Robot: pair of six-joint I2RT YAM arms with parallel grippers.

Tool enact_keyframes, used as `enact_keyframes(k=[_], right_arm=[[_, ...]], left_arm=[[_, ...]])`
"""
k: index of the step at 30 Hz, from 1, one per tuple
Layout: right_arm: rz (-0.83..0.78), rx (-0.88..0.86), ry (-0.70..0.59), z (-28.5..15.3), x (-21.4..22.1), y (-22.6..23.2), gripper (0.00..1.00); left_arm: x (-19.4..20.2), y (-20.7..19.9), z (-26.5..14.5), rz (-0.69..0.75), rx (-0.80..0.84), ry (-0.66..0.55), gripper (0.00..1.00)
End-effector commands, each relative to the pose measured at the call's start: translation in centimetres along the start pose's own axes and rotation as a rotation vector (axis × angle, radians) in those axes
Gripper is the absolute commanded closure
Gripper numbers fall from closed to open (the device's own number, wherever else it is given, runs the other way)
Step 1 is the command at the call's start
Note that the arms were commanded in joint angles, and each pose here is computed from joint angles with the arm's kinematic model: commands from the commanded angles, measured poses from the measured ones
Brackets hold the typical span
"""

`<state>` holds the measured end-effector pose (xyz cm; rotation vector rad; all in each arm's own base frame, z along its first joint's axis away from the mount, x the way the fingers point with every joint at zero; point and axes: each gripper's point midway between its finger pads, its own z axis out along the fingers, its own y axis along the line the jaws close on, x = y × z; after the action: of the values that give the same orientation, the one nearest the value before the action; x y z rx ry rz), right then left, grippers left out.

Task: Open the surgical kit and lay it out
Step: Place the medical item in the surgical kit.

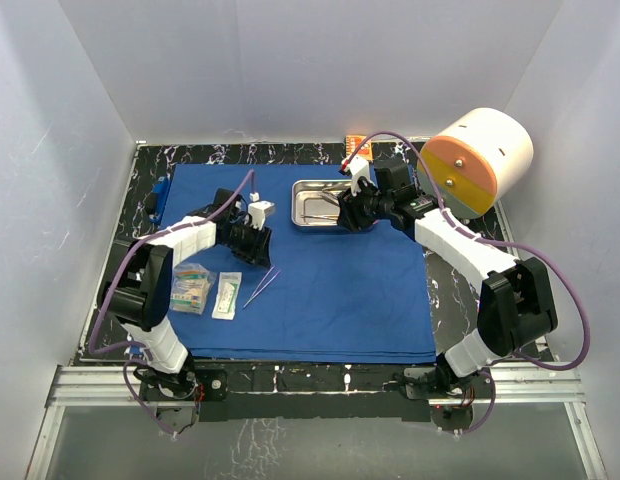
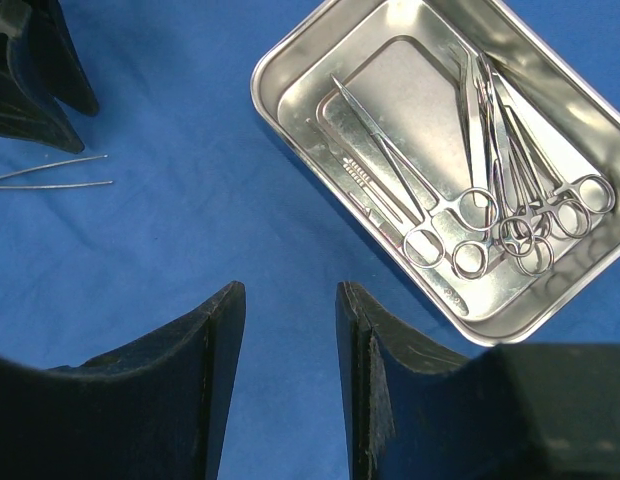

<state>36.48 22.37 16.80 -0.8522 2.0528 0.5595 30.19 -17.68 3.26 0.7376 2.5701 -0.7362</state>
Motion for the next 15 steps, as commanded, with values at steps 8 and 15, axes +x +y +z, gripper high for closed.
enact_keyframes(k=[8,15], right_arm=[[-0.030,0.016,-0.055,-0.4,-1.5,-0.4,0.60],[-0.030,0.014,-0.054,-0.5,-1.5,-0.3,0.61]], left_arm=[[-0.8,-1.6,0.5,0.107,-0.063,0.023,0.67],[-0.6,-1.1,1.2,0.137,-0.125,0.056,0.73]])
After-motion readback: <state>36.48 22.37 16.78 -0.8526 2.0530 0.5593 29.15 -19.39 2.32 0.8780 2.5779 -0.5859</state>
